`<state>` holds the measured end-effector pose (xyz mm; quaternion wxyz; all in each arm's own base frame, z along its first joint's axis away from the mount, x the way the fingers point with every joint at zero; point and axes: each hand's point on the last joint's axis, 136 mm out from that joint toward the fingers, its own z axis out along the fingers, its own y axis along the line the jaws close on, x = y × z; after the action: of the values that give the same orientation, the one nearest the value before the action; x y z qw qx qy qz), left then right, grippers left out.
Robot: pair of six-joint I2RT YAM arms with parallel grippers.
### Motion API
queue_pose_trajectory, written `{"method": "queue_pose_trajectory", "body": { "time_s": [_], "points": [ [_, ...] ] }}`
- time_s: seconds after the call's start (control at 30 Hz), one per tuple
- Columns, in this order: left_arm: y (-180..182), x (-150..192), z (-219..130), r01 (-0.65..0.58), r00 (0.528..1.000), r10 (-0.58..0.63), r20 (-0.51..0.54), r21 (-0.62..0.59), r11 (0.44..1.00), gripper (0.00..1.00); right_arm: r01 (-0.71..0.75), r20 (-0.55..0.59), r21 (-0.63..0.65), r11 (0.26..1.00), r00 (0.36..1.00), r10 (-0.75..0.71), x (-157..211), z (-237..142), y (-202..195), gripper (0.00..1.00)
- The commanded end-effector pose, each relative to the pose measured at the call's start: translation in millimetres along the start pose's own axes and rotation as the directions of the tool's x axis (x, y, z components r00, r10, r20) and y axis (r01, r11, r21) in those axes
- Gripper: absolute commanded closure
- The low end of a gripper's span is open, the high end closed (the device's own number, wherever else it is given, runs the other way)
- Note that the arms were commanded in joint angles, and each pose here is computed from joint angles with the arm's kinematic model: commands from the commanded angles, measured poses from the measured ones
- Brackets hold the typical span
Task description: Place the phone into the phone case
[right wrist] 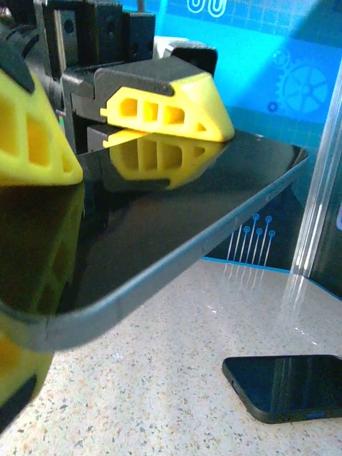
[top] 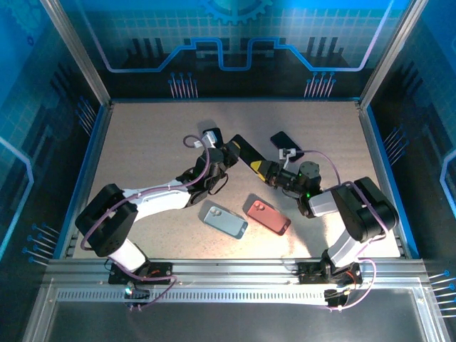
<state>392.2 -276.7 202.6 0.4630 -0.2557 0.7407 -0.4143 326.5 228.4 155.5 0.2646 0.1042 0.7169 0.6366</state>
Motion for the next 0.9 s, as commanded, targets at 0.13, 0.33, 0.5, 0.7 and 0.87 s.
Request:
{"method": "queue_pose_trajectory", "body": {
  "time_s": [0.13,0.33,0.5,0.7,0.87],
  "points": [
    [-7,17,-10,-0.017,0.997,0.020,-0.071,0.045,0.999,0.93,0.220,-0.017,0.058,0.974,0.976,-0.219,0,-7,26,0.89],
    [-4,15,-15,-0.062,0.995,0.063,-0.075,0.014,0.998,0.82,0.341,-0.050,0.167,0.925,0.940,-0.337,2,-25,39,1.00],
    [-2,18,-15,-0.067,0.993,0.068,-0.093,0.010,0.998,0.74,0.383,-0.080,0.201,0.902,0.924,-0.374,7,-36,45,1.00],
    [2,22,-14,-0.066,0.992,0.066,-0.108,0.002,0.998,0.63,0.398,-0.086,0.212,0.892,0.917,-0.389,10,-42,49,1.00],
    [5,22,-14,-0.071,0.992,0.069,-0.106,-0.012,0.997,0.55,0.402,-0.097,0.222,0.888,0.915,-0.391,12,-46,51,1.00]
  ]
}}
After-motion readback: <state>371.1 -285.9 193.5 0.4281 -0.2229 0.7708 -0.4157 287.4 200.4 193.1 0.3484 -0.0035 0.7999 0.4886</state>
